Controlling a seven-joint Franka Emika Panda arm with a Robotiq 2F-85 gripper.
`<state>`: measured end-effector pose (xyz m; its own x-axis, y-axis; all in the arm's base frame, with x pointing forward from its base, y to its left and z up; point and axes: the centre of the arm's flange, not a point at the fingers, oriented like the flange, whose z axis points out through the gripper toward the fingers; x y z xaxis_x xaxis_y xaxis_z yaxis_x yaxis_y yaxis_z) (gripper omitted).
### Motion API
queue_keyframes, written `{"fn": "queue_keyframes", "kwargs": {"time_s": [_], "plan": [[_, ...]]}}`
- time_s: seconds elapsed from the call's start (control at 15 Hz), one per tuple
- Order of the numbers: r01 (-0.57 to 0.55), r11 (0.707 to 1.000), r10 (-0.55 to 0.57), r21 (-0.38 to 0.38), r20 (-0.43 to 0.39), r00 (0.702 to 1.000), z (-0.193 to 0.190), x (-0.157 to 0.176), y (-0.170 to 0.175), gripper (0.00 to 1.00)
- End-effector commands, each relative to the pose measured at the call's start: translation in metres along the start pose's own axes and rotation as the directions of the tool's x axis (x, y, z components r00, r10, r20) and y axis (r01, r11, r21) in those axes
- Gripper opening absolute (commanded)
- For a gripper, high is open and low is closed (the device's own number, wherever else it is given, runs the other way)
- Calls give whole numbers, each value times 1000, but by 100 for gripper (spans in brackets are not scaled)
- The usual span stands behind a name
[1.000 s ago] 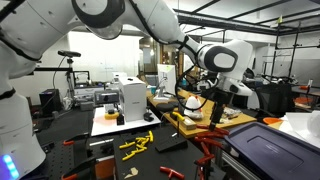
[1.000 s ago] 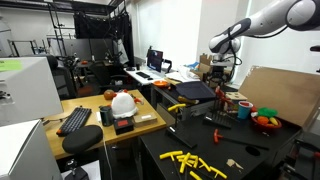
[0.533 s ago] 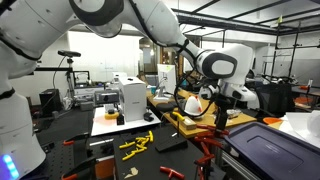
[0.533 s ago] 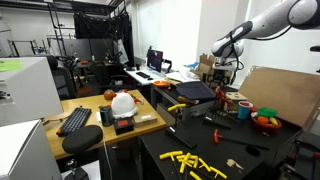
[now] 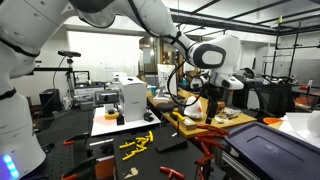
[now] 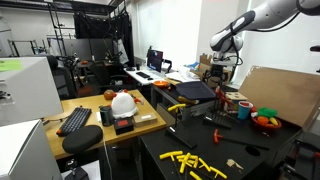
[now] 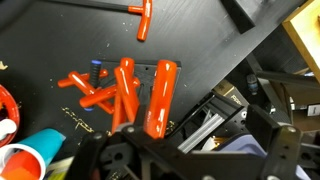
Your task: Unfasten the red handle and put it on the table
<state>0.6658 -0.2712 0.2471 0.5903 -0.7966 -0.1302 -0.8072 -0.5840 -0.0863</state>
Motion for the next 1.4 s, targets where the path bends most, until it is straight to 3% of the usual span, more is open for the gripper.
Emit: {"fn": "queue_keyframes", "kwargs": {"time_s": [0.0, 0.53, 1.33], "plan": [[4, 1000, -3, -4, 23, 1000, -11, -26, 9, 100], [-16, 998, 19, -64, 46, 999, -1, -22, 12, 100], [-37, 997, 41, -73, 47, 998, 15, -7, 16, 100]]}}
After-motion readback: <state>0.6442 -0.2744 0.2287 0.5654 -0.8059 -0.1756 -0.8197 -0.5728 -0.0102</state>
